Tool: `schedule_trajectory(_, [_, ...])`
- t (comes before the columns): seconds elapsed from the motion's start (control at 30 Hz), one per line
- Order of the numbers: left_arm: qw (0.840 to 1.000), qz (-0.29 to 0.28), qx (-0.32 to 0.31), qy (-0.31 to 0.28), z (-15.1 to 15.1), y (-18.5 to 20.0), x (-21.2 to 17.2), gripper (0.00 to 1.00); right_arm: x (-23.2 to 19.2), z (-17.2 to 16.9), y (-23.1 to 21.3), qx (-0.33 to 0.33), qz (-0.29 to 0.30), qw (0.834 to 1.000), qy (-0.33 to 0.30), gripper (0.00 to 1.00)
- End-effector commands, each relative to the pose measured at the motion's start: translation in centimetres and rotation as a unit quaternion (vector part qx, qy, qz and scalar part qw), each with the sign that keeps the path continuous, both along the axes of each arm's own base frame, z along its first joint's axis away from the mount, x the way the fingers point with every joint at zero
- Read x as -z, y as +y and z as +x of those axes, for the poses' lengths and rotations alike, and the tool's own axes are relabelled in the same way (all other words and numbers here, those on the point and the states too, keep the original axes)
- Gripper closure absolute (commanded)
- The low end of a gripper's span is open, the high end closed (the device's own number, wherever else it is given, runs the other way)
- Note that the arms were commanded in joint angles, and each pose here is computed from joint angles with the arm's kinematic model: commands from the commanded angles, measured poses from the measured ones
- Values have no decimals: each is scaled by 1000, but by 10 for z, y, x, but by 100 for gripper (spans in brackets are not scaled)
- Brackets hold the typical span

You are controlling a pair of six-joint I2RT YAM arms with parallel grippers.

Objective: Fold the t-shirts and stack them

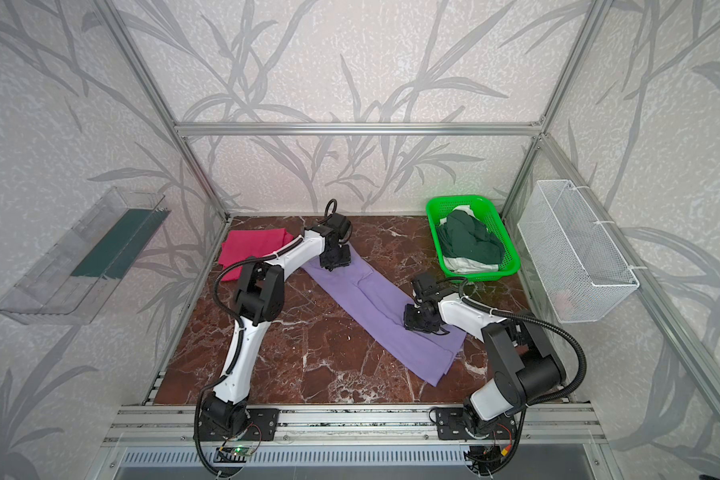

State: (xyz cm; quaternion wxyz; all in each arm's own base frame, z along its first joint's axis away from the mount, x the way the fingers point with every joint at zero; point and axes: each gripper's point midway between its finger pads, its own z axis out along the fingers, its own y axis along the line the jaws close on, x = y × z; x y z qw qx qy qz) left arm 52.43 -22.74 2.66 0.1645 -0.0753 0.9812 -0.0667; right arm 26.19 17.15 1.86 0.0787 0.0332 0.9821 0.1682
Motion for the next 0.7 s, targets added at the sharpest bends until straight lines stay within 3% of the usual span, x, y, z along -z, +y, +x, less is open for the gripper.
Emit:
schedule_trajectory(0.0, [996, 28, 25, 75, -3, 13, 47, 58, 26, -45, 43, -51, 32, 994, 94, 63])
schedule_trajectory(0.27, [994, -101, 31, 28, 48, 7, 58, 56, 31, -70, 148, -128, 77, 980, 129, 63])
schedule_trajectory(0.4, [991, -127, 37, -4, 70, 13, 51, 53, 30, -75, 183, -154, 105, 974, 131, 63])
schedule_trajectory(0.67, [969, -216, 26, -116, 127, 19, 5, 50, -17, -46, 193, -160, 108, 980, 54, 63])
